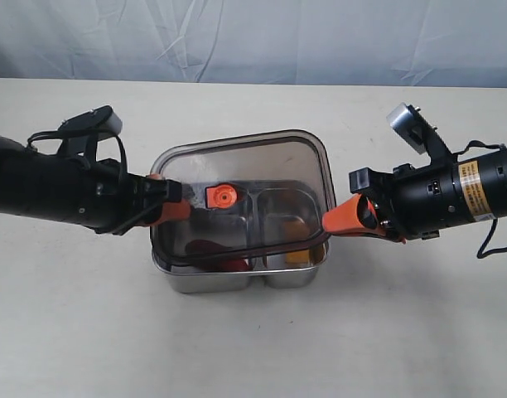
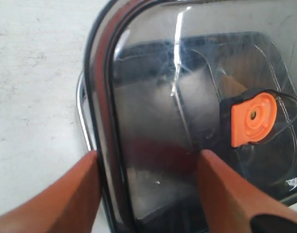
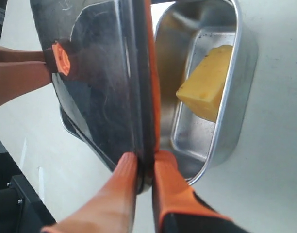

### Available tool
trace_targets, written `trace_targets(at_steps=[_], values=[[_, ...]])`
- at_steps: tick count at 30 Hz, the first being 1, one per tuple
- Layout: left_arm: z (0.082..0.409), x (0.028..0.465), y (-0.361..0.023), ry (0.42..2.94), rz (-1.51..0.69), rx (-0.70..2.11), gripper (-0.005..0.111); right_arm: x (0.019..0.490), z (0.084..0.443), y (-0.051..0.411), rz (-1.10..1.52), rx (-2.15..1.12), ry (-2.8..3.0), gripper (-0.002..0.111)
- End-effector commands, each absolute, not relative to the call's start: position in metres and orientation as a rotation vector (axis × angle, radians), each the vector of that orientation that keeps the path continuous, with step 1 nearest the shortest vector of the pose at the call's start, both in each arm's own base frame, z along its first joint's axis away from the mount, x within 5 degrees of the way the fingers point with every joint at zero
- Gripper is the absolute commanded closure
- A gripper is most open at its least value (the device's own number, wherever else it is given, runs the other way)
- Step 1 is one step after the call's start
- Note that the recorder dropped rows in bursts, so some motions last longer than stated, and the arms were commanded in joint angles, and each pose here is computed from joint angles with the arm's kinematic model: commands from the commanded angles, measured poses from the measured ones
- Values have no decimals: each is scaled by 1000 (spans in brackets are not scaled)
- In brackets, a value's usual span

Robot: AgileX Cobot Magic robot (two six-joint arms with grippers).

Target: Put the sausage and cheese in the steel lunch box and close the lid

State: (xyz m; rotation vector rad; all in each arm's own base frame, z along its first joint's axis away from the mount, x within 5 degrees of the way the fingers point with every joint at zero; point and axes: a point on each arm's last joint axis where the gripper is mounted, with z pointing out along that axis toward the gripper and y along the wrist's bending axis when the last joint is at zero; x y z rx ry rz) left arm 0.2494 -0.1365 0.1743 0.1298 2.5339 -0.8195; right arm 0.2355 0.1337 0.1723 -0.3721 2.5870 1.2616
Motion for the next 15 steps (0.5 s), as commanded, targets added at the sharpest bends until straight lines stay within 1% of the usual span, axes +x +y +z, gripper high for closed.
trace_targets(at_steps=[1,15], values=[[187,237,-149,2518,-979,221,52,234,178,140,1336,-349,2567,109],[189,237,-149,2510,-972,237,52,234,179,140,1340,-340,2571,109]])
